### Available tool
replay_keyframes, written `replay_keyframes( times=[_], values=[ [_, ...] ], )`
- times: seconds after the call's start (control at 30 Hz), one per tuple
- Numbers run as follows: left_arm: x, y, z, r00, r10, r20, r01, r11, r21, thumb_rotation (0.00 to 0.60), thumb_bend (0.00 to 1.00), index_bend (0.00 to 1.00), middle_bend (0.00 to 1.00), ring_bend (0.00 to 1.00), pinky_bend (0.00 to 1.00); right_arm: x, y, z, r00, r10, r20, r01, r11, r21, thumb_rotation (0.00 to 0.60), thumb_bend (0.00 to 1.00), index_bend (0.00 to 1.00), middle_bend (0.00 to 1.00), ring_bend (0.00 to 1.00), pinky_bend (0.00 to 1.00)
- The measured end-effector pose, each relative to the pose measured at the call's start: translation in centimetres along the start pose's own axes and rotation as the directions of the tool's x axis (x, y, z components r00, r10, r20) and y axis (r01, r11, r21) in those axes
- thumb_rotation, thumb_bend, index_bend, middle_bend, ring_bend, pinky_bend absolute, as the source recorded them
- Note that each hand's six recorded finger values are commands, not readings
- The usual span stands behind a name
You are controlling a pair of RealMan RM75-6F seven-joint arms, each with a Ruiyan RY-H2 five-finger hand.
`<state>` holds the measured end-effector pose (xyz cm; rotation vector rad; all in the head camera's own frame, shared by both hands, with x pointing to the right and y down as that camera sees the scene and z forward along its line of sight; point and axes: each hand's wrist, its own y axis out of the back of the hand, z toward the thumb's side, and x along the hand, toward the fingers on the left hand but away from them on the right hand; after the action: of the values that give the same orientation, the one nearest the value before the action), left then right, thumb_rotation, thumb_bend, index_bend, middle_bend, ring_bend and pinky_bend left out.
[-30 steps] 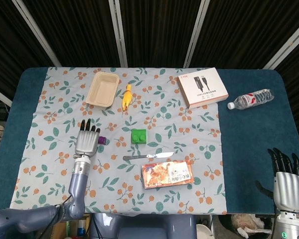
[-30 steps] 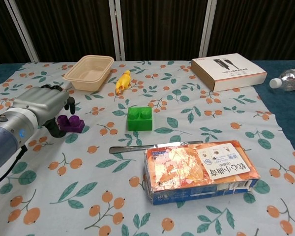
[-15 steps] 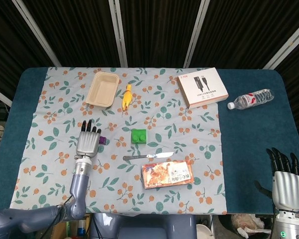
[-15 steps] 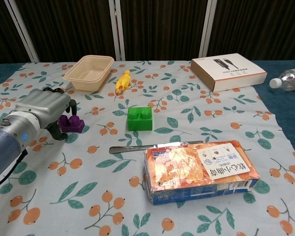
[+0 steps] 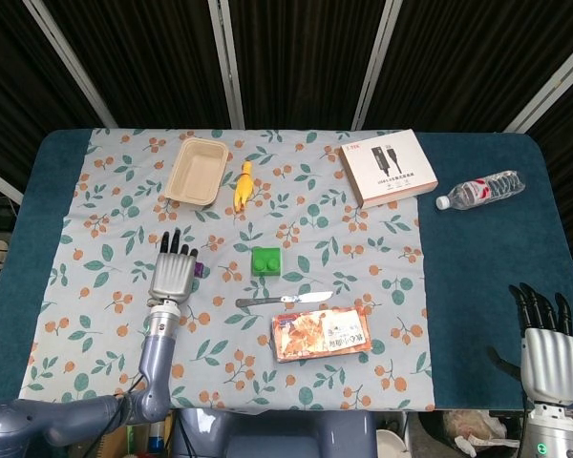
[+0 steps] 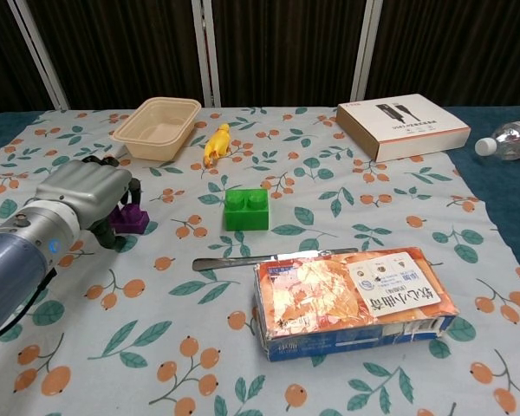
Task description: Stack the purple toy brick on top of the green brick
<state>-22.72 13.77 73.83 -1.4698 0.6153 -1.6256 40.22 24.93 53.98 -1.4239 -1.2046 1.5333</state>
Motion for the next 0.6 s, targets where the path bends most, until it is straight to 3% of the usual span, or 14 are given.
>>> replay_keyframes(
  times=[0.6],
  values=[
    [0.24, -0.39, 0.46, 1.000, 0.013, -0.009, -0.013, 1.000, 0.017, 0.600, 0.37, 0.38, 0.35, 0.06, 0.00, -0.14, -0.36, 0.01, 1.000, 0.012, 0.001, -0.012, 1.000, 0.004, 0.600, 0.15, 0.14, 0.14, 0.15, 0.01]
  ],
)
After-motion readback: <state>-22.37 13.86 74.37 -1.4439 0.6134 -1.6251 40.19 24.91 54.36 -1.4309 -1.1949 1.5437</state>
